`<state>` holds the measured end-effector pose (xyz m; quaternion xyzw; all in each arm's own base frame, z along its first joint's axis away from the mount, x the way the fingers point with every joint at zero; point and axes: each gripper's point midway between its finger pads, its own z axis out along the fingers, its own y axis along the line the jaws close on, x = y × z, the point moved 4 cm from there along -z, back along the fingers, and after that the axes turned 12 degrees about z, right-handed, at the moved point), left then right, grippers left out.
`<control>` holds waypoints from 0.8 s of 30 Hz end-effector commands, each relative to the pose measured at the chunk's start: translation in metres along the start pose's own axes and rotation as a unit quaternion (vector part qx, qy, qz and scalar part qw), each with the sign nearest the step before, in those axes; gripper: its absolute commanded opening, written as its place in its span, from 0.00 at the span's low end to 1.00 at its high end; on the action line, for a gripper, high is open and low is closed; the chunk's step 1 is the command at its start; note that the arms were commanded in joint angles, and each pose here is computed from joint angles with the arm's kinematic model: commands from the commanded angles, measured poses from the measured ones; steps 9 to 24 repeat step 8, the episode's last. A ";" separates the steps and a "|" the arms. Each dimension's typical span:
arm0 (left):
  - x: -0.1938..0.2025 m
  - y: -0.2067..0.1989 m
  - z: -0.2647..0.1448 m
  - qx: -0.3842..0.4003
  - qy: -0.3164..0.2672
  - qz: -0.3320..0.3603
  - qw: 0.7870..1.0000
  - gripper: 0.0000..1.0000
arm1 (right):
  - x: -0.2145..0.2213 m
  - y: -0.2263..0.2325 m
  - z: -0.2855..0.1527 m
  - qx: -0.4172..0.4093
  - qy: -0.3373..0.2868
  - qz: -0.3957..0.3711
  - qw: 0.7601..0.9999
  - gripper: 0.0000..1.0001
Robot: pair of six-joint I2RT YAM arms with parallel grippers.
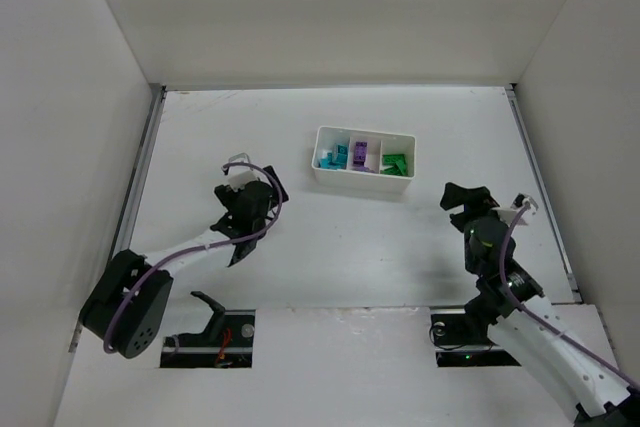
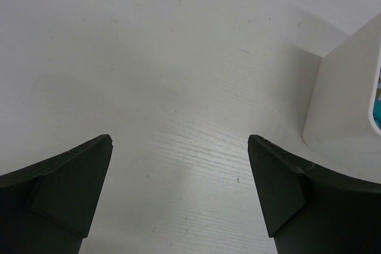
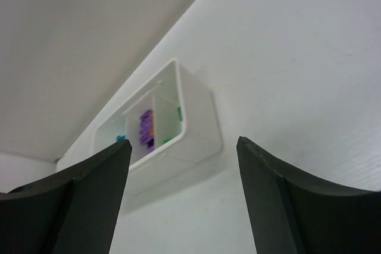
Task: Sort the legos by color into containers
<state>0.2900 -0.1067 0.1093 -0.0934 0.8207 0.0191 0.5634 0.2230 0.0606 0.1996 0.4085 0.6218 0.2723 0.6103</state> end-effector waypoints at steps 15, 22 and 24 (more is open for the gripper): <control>-0.008 -0.023 0.007 0.037 0.002 0.000 0.999 1.00 | -0.022 -0.057 0.013 0.107 -0.056 -0.023 0.992 0.95; -0.008 -0.023 0.007 0.037 0.002 0.000 0.999 1.00 | -0.022 -0.057 0.013 0.107 -0.056 -0.023 0.992 0.95; -0.008 -0.023 0.007 0.037 0.002 0.000 0.999 1.00 | -0.022 -0.057 0.013 0.107 -0.056 -0.023 0.992 0.95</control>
